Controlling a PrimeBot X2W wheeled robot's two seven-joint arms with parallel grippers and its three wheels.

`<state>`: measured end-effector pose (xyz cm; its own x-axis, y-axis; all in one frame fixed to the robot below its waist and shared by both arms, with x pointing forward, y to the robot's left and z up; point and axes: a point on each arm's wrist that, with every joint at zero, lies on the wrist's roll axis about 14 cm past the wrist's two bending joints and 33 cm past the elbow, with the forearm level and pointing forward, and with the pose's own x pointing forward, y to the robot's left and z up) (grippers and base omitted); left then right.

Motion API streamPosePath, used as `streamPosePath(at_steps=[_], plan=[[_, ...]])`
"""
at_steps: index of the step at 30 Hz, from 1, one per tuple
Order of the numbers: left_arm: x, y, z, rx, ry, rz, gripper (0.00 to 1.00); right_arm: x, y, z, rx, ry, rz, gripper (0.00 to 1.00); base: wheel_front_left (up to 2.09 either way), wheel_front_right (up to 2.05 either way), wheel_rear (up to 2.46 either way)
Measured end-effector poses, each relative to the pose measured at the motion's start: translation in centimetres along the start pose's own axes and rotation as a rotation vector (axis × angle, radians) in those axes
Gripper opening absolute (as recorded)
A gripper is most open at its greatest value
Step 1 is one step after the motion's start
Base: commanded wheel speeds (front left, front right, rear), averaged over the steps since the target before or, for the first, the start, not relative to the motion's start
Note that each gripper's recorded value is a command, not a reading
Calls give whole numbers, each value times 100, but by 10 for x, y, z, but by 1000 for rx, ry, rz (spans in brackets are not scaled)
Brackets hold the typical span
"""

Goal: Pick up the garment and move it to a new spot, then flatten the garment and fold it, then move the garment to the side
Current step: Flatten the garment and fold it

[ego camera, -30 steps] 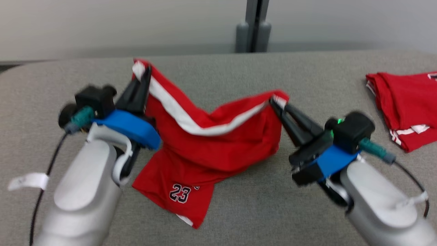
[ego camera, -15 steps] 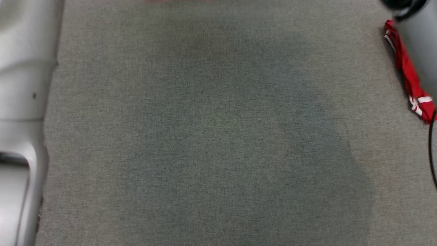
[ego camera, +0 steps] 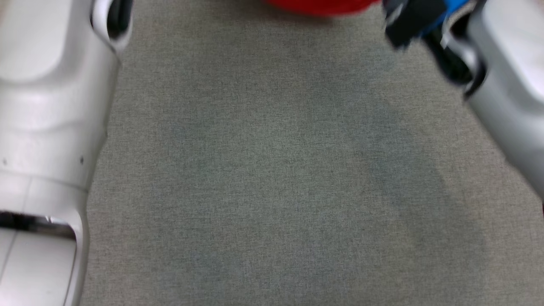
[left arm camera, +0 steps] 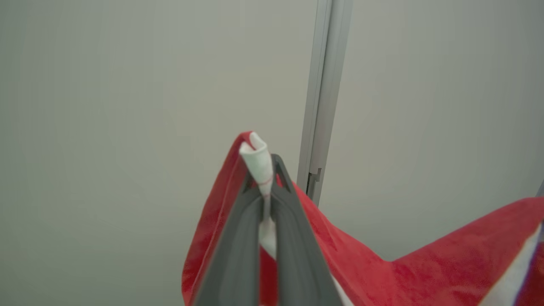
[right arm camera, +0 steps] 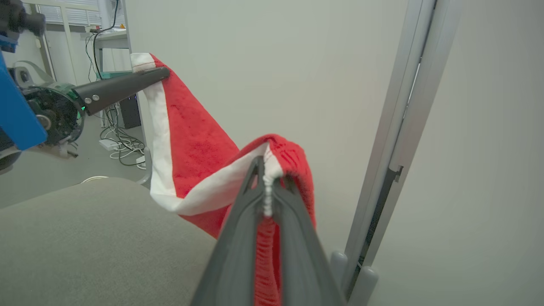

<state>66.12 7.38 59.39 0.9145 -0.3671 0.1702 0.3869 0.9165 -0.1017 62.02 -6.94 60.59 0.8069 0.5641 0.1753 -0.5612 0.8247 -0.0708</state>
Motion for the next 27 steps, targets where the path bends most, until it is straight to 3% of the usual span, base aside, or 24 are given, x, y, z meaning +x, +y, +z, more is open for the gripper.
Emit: streamPosePath(at_steps=[5,13,19,27], plan=[[-58,23,-80,-88,153,91,0,-43,37,-59,106,115,50,0,0,0,0],[-169,28,-124,-181,233,234,0,-129,98,-104,259,241,81,0,0,0,0],[-255,15,-141,-212,313,311,0,-186,144,-116,331,319,108,0,0,0,0],[-341,-2,-132,-233,345,396,0,-246,202,-108,411,358,147,0,0,0,0]])
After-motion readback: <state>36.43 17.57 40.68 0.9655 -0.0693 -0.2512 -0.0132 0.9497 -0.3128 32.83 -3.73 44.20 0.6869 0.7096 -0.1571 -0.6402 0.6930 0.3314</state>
